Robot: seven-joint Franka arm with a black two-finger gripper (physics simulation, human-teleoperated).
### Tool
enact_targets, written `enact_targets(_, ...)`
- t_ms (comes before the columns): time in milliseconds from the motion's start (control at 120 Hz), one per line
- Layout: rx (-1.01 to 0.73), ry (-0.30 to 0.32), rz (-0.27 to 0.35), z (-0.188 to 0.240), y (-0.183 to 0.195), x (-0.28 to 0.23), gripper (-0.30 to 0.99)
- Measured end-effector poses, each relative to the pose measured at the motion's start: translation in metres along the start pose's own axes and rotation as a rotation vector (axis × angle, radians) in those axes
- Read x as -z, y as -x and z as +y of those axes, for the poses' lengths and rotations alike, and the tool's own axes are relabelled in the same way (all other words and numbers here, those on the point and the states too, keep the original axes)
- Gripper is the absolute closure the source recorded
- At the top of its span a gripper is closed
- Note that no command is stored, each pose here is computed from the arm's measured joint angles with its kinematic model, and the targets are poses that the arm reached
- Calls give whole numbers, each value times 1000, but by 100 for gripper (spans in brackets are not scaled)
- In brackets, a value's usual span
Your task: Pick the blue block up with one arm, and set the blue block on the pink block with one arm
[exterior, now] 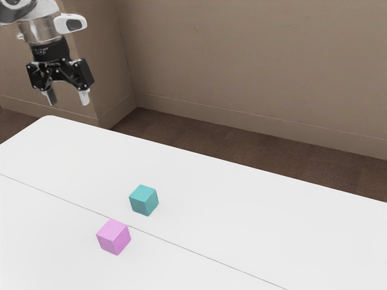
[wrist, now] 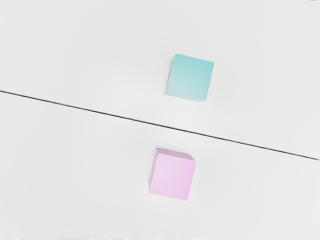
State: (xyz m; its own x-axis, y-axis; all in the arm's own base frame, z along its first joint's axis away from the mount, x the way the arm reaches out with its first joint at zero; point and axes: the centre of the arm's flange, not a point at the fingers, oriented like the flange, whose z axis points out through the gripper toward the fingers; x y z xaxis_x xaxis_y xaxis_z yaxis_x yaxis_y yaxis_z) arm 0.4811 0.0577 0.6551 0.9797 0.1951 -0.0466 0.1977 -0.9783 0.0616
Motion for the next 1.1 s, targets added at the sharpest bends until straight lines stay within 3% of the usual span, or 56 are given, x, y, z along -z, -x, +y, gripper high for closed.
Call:
enact_targets(167, 99, 6, -27, 2, -10, -19, 0)
enact_targets(258, 85, -13, -65, 38, -18, -40, 0)
enact_targets(367, 88, -57, -165, 59, -62, -118, 0)
enact_targets(550, 98, -65, -206, 37, -75, -226, 0)
enact_targets(792, 0, -48, -92, 40, -80, -299, 0)
enact_targets(1100, -145, -40, 10, 38, -108, -338, 0)
